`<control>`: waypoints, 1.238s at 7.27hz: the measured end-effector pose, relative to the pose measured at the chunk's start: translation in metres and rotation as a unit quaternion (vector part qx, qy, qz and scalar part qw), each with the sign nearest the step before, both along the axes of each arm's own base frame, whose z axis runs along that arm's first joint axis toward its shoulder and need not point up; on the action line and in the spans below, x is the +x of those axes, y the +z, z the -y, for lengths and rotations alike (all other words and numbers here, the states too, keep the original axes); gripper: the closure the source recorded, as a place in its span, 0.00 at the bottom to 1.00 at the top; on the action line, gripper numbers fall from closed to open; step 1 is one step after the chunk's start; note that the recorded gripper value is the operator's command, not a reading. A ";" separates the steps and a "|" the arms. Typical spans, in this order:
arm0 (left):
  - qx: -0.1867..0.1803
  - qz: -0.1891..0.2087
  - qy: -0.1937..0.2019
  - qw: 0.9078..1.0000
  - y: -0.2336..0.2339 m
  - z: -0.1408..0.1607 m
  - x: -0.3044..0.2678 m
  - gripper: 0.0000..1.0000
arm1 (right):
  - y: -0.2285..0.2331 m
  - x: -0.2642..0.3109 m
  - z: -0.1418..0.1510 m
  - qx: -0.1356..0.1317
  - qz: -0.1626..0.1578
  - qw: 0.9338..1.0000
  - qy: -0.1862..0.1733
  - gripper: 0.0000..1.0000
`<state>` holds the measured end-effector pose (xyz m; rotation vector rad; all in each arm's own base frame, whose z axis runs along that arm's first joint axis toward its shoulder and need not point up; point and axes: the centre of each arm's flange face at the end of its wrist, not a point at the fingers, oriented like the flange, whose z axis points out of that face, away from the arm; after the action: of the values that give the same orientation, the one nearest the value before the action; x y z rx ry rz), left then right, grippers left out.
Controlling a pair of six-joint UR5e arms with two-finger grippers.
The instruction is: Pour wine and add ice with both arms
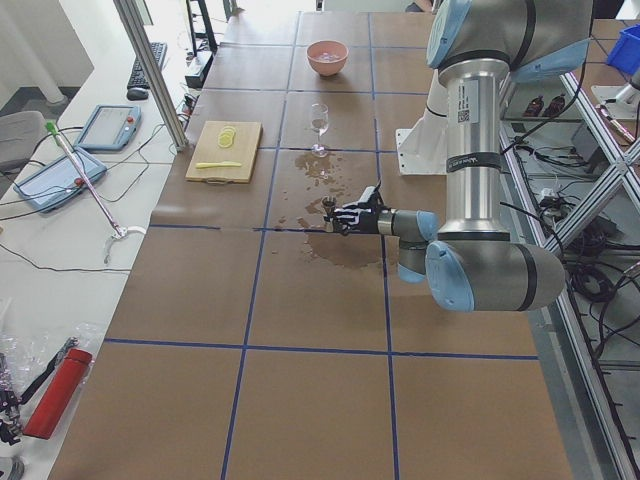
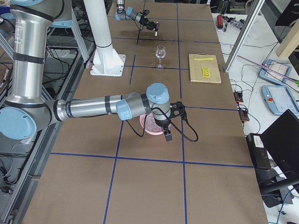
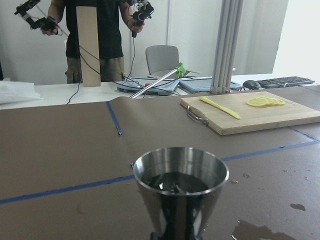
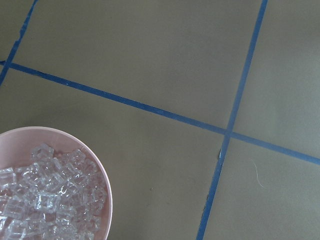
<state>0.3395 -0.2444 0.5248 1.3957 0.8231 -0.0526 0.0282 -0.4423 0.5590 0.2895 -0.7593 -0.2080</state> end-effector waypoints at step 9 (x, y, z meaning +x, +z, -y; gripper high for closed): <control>0.148 0.093 0.291 0.941 -0.181 0.080 0.021 1.00 | 0.002 0.000 0.000 -0.001 0.000 1.000 0.000 0.00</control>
<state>0.3605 -0.3246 0.3442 1.3550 1.0839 0.6743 0.0283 -0.4421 0.5607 0.2866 -0.7592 -0.2072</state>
